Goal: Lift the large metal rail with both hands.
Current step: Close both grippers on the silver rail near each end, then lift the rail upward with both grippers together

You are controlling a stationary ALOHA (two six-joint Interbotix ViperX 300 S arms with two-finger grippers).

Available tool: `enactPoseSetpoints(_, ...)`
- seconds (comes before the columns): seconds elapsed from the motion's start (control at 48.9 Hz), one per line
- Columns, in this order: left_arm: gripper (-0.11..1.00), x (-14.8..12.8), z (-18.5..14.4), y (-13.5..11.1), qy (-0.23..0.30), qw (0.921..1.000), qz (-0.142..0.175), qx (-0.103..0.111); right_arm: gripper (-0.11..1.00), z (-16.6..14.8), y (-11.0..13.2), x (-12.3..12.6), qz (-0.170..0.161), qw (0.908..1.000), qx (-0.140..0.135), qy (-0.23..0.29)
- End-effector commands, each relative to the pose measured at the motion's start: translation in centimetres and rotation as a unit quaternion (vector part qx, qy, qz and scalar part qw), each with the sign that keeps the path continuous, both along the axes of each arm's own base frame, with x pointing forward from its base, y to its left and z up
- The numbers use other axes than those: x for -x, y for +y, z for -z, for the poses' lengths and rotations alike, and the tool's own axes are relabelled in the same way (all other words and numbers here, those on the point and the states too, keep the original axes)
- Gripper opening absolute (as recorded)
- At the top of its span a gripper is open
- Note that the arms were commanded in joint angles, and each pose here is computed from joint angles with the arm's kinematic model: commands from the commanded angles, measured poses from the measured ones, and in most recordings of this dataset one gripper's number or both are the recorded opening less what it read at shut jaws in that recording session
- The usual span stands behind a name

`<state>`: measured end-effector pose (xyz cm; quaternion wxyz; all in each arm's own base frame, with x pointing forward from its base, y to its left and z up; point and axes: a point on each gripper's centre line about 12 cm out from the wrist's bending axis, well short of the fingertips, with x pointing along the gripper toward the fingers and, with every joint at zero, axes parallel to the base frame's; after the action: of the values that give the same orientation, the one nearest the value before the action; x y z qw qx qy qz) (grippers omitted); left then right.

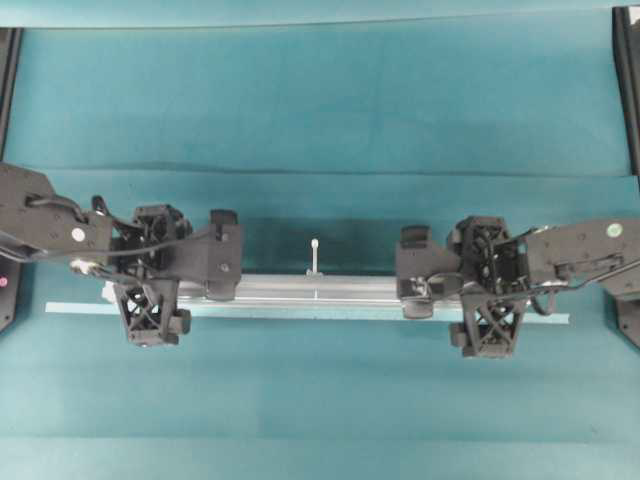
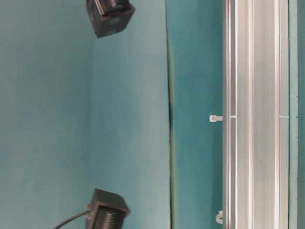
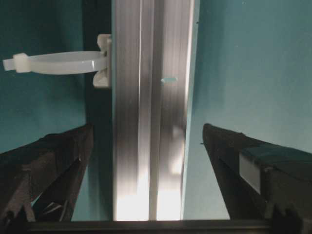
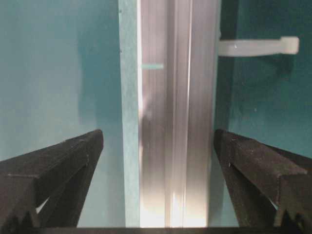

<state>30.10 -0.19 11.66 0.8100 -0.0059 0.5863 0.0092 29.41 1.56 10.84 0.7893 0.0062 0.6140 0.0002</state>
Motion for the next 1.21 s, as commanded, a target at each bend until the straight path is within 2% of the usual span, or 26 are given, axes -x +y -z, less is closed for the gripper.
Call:
enactPoseSetpoints(0.0, 0.99, -0.38, -0.02, 0.01, -0.01, 0.9999, 0.001, -0.001, 0.97, 0.51, 0.01, -0.35, 0.0, 1.0, 0.0, -0.002)
enactPoseSetpoints(0.511, 0.99, -0.58, 0.77, 0.19, -0.008, 1.0, -0.003, 0.0, 0.97, 0.94, -0.43, -0.59, 0.008, 1.0, 0.0, -0.005)
enactPoseSetpoints(0.613, 0.97, -0.58, 0.77, 0.19, -0.008, 1.0, -0.004, 0.0, 0.91, 1.01, -0.44, -0.51, 0.008, 1.0, 0.0, -0.001)
enactPoseSetpoints(0.654, 0.93, -0.58, 0.77, 0.19, -0.008, 1.0, -0.003, 0.0, 0.84, 1.01, -0.43, -0.49, 0.009, 1.0, -0.001, 0.0)
enactPoseSetpoints(0.715, 0.81, -0.58, 0.77, 0.05, -0.008, 1.0, 0.002, -0.001, 0.69, 1.04, -0.42, -0.39, 0.01, 0.9999, -0.001, 0.005)
enactPoseSetpoints(0.817, 0.49, -0.65, 0.72, -0.05, -0.01, 0.9999, 0.004, -0.001, 0.41, 1.03, -0.47, -0.32, 0.01, 0.9999, -0.001, 0.009)
enactPoseSetpoints(0.879, 0.36, -0.7, 0.7, 0.0, -0.012, 0.9999, 0.004, -0.001, 0.39, 1.02, -0.5, -0.35, 0.012, 0.9999, -0.002, 0.008)
enactPoseSetpoints(1.185, 0.36, -0.86, 0.62, -0.01, -0.021, 0.9998, 0.004, -0.001, 0.39, 1.07, -0.4, -0.34, 0.015, 0.9998, -0.005, 0.009)
